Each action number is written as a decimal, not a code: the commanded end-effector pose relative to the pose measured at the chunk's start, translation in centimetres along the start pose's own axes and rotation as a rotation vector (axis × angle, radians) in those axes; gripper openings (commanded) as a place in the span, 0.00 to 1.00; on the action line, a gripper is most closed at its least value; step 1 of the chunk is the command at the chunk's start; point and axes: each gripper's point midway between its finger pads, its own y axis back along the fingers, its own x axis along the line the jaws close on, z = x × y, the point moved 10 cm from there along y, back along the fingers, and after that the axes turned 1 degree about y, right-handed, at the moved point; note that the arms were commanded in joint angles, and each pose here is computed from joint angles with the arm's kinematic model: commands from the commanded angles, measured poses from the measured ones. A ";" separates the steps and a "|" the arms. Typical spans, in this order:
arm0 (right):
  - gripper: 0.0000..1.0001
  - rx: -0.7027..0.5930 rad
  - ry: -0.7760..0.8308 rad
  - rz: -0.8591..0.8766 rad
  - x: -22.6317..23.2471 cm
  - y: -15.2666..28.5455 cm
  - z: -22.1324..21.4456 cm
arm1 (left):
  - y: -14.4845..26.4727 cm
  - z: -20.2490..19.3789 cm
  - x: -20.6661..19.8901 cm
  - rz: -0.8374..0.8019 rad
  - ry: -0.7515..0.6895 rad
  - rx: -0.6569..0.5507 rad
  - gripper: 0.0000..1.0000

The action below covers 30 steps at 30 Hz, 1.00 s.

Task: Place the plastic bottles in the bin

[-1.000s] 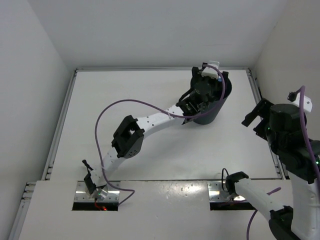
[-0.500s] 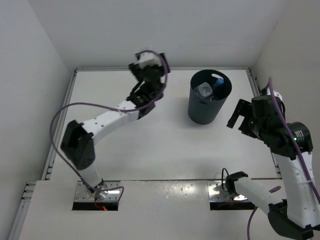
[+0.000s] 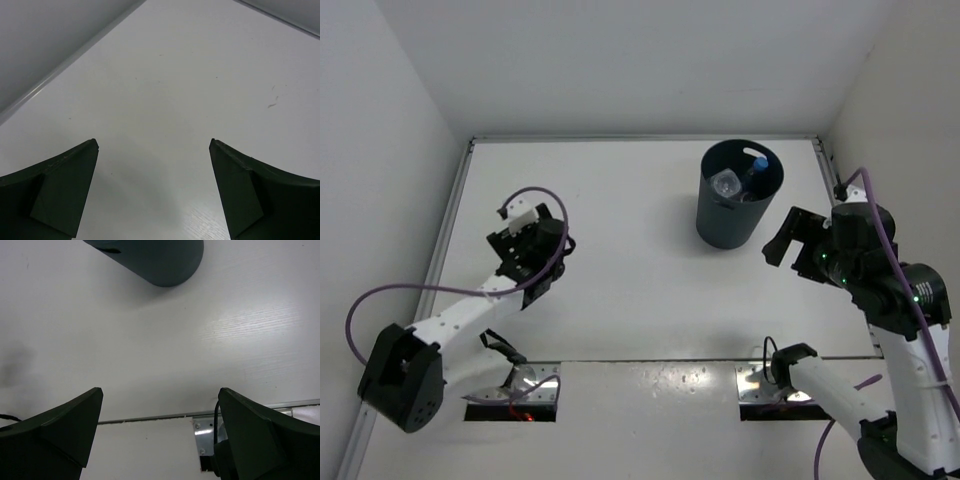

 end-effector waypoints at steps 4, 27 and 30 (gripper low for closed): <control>1.00 -0.031 0.002 0.022 0.0 -0.2 -0.1 | -0.2 -0.4 1.9 -0.181 0.043 0.034 1.00; 1.00 -0.071 -0.036 -0.099 -0.4 -0.9 0.7 | 1.2 -3.4 4.8 -0.423 -0.027 -0.174 1.00; 1.00 -0.071 -0.036 -0.099 -0.4 -0.9 0.7 | 1.4 -3.6 5.5 -0.413 -0.037 -0.188 1.00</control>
